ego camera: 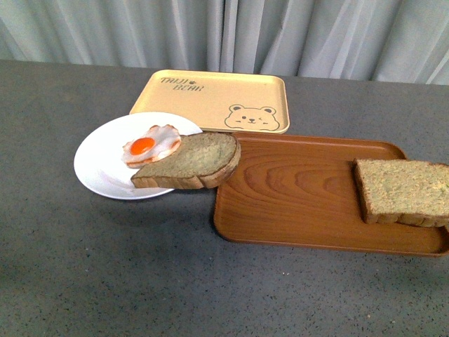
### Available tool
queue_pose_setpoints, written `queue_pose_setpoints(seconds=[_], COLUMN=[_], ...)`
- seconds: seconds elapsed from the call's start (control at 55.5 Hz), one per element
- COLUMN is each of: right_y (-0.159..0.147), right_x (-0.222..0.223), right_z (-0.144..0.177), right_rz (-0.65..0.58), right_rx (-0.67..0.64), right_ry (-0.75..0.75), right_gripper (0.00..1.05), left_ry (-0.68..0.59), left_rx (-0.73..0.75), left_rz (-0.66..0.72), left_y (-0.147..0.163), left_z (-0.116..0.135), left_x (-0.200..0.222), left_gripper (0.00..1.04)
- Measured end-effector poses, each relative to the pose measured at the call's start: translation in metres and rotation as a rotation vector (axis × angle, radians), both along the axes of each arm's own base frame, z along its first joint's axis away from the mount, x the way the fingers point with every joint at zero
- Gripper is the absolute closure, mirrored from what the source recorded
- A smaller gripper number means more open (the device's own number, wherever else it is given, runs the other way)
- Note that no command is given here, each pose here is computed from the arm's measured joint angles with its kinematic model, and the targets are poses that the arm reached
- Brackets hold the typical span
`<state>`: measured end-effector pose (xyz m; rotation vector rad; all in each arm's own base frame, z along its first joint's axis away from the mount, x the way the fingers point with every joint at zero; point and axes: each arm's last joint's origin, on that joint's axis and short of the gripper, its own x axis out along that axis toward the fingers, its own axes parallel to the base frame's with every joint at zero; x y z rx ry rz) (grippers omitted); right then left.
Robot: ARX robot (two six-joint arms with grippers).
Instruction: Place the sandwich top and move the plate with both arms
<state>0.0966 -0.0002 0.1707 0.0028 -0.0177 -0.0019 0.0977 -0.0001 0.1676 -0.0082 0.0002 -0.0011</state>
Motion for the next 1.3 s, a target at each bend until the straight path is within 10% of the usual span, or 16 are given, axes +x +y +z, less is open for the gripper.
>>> queue_pose_setpoints(seconds=[0.847,0.991,1.297], right_y=[0.0,-0.002,-0.034], right_x=[0.0,0.017,0.122], right_z=[0.0,-0.002,-0.023], right_rz=[0.0,-0.231,-0.265], right_rx=[0.0,0.072,0.244], right_ry=[0.0,0.336,0.523], right_gripper=[0.09,0.09,0.09], left_ry=[0.0,0.0,0.0], left_rx=[0.0,0.0,0.0], left_rz=[0.0,0.0,0.0], left_y=[0.0,0.0,0.0], left_z=[0.0,0.0,0.0], left_x=[0.0,0.0,0.0], left_gripper=[0.09,0.09,0.09])
